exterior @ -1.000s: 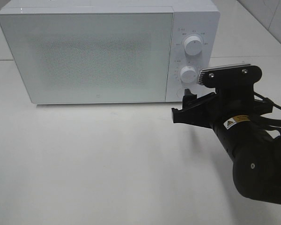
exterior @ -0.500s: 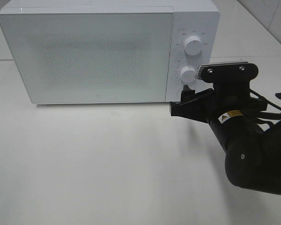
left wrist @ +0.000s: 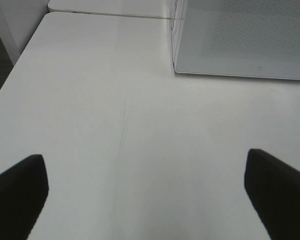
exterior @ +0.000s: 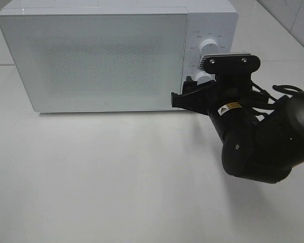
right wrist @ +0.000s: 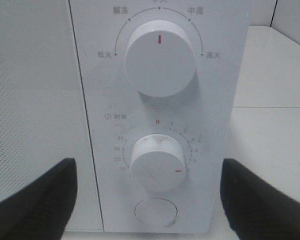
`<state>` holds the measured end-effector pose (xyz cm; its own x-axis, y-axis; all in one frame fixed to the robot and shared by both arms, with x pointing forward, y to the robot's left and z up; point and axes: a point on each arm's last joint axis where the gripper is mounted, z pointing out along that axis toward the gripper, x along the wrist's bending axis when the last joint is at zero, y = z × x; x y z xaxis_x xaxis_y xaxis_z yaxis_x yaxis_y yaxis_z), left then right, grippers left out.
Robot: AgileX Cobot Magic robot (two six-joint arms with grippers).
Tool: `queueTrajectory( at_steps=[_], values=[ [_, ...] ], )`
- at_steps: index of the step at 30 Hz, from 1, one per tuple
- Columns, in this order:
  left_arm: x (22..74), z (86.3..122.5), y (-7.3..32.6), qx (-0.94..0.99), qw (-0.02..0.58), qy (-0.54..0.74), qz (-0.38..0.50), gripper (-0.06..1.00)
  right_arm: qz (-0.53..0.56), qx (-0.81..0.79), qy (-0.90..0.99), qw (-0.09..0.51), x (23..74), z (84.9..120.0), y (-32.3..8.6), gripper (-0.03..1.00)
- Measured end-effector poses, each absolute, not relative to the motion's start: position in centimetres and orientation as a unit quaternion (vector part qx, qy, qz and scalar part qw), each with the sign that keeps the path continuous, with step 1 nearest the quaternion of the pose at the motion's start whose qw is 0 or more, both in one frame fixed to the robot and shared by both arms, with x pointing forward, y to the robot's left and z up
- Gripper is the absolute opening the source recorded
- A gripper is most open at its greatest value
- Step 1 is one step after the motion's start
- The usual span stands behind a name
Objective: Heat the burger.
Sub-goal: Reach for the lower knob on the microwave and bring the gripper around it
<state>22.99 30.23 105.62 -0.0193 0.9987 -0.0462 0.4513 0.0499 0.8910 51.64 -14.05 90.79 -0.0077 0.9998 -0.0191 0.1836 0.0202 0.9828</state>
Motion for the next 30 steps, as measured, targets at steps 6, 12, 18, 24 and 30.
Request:
queueTrajectory(
  at_steps=[6, 12, 18, 24, 30],
  values=[
    [23.0, 105.6, 30.2, 0.588, 0.380, 0.617, 0.360, 0.99, 0.446, 0.537, 0.548, 0.461, 53.0, 90.3, -14.2, 0.76],
    [23.0, 105.6, 30.2, 0.588, 0.380, 0.617, 0.360, 0.99, 0.447, 0.533, 0.549, 0.465, 54.4, 89.8, -14.1, 0.76],
    [23.0, 105.6, 30.2, 0.588, 0.380, 0.617, 0.360, 0.99, 0.450, 0.526, 0.551, 0.467, 55.4, 89.3, -13.9, 0.76],
    [23.0, 105.6, 30.2, 0.588, 0.380, 0.617, 0.360, 0.99, 0.443, 0.538, 0.550, 0.460, 55.9, 88.2, -14.0, 0.76],
    [23.0, 105.6, 30.2, 0.588, 0.380, 0.617, 0.360, 0.99, 0.440, 0.544, 0.547, 0.460, 56.2, 88.1, -14.4, 0.76]
  ],
)
